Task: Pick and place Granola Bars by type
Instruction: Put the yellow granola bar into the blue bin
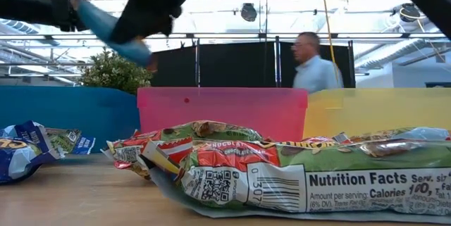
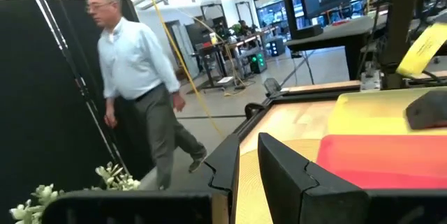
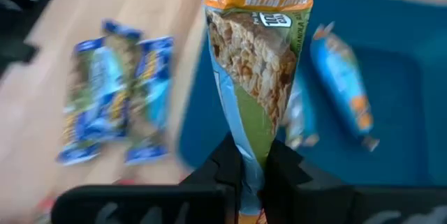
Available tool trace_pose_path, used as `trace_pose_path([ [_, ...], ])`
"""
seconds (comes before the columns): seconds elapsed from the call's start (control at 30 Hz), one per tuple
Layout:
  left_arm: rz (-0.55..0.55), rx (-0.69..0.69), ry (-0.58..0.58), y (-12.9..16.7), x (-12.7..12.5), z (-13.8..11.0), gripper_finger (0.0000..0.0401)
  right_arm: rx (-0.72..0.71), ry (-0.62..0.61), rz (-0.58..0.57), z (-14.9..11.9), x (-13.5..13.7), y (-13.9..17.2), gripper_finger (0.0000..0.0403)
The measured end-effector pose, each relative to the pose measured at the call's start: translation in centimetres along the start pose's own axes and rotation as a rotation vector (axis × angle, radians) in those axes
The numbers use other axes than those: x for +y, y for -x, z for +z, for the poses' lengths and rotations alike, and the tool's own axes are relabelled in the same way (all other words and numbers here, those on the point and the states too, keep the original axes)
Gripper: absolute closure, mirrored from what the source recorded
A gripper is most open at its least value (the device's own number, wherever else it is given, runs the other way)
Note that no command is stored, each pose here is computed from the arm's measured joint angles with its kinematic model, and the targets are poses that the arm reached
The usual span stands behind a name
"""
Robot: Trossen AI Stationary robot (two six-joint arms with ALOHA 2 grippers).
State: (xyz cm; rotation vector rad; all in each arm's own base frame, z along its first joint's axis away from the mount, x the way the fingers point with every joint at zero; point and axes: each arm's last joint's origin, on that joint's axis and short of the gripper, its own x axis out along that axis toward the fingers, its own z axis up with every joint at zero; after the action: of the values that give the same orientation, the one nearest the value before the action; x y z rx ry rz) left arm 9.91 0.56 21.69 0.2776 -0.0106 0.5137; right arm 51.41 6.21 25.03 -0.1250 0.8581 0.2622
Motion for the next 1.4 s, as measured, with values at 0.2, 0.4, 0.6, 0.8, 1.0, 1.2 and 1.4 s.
trace_pose_path([
  [0.2,0.013,0.005,-0.016,0.0,0.0,0.0,0.0339,-0.115,0.027,-0.041,0.7,-2.3,-1.8,0.0382],
  [0.4,0.022,0.002,-0.031,0.0,0.1,0.0,0.0339,-0.209,0.017,-0.051,0.4,-4.6,-3.8,0.0382],
  [0.6,0.025,0.0,-0.063,0.0,0.1,0.1,0.0339,-0.162,-0.056,0.036,-2.0,-6.5,-7.3,0.0382],
  [0.8,0.056,0.011,-0.079,0.0,0.2,0.1,0.0339,-0.165,-0.074,0.018,-2.7,-7.9,-7.9,0.0382],
  [1.0,0.065,0.014,-0.089,0.0,0.2,0.1,0.0339,-0.142,-0.048,0.013,-3.1,-8.4,-7.9,0.037],
  [1.2,0.064,0.013,-0.085,0.0,0.2,0.1,0.0339,-0.145,-0.012,0.014,-3.0,-8.1,-7.8,0.0315],
  [1.4,0.064,0.013,-0.071,0.0,0.2,0.1,0.0338,-0.144,-0.038,0.014,-2.8,-8.1,-7.6,0.0275],
])
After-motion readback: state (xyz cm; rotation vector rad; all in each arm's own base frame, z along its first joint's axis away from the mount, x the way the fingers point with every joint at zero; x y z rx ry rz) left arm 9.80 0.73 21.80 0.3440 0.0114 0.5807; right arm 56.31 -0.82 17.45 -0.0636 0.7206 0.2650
